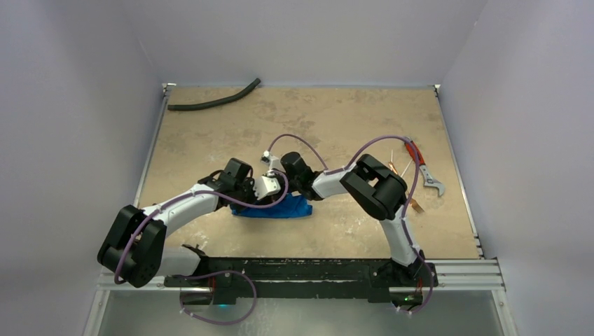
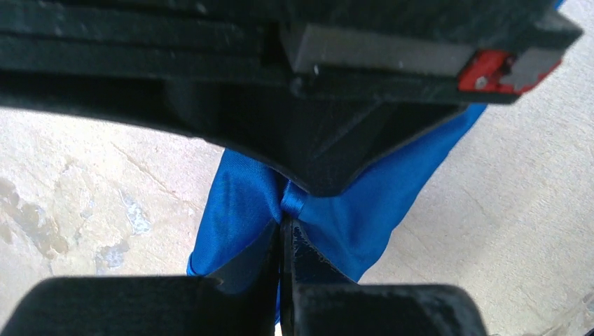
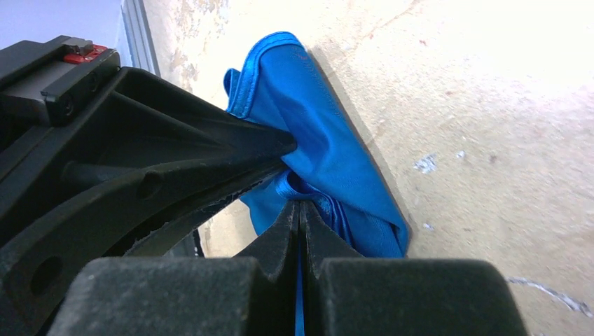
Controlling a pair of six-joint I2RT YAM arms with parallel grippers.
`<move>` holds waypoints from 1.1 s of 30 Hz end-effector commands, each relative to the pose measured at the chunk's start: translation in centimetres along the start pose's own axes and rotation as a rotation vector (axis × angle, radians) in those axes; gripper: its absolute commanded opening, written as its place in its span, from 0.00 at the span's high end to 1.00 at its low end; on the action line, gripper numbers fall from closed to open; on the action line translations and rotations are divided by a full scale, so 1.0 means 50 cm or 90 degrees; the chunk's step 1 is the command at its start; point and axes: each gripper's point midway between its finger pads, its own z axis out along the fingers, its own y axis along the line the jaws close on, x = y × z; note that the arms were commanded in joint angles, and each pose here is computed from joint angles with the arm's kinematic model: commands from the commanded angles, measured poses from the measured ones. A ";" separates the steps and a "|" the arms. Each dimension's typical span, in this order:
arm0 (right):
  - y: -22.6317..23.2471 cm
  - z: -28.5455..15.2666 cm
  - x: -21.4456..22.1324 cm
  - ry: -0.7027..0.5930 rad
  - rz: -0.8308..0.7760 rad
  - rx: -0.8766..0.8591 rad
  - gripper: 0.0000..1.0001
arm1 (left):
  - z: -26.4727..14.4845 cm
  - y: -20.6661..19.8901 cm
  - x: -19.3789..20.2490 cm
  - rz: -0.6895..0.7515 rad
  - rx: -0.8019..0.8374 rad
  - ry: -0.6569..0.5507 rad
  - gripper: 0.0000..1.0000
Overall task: Fold the napkin into a case and place the utensils inside
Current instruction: Smooth out the smaller rectangle-folded napkin at the center of the board.
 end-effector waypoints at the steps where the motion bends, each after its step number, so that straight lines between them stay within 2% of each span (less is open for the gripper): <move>1: 0.017 0.020 0.001 0.000 -0.012 -0.013 1.00 | -0.010 0.024 -0.023 -0.022 -0.035 -0.016 1.00; 7: -0.042 0.018 0.023 0.008 -0.012 0.066 1.00 | -0.038 0.038 -0.073 -0.058 -0.040 -0.054 1.00; 13: -0.061 0.002 0.035 0.021 -0.003 0.112 1.00 | -0.045 0.040 -0.063 -0.054 -0.050 -0.044 1.00; 17: -0.064 0.001 0.022 0.014 0.012 0.121 1.00 | -0.038 0.012 -0.051 -0.045 -0.009 -0.038 1.00; 21: -0.059 -0.005 -0.009 0.001 0.026 0.116 1.00 | -0.023 -0.002 -0.019 -0.022 0.014 0.001 1.00; 26: -0.044 0.001 -0.045 -0.019 0.016 0.111 1.00 | -0.017 0.000 -0.025 -0.005 0.016 -0.012 1.00; 33: -0.060 0.002 -0.025 -0.003 0.038 0.126 1.00 | -0.016 0.008 -0.033 0.006 0.013 -0.015 1.00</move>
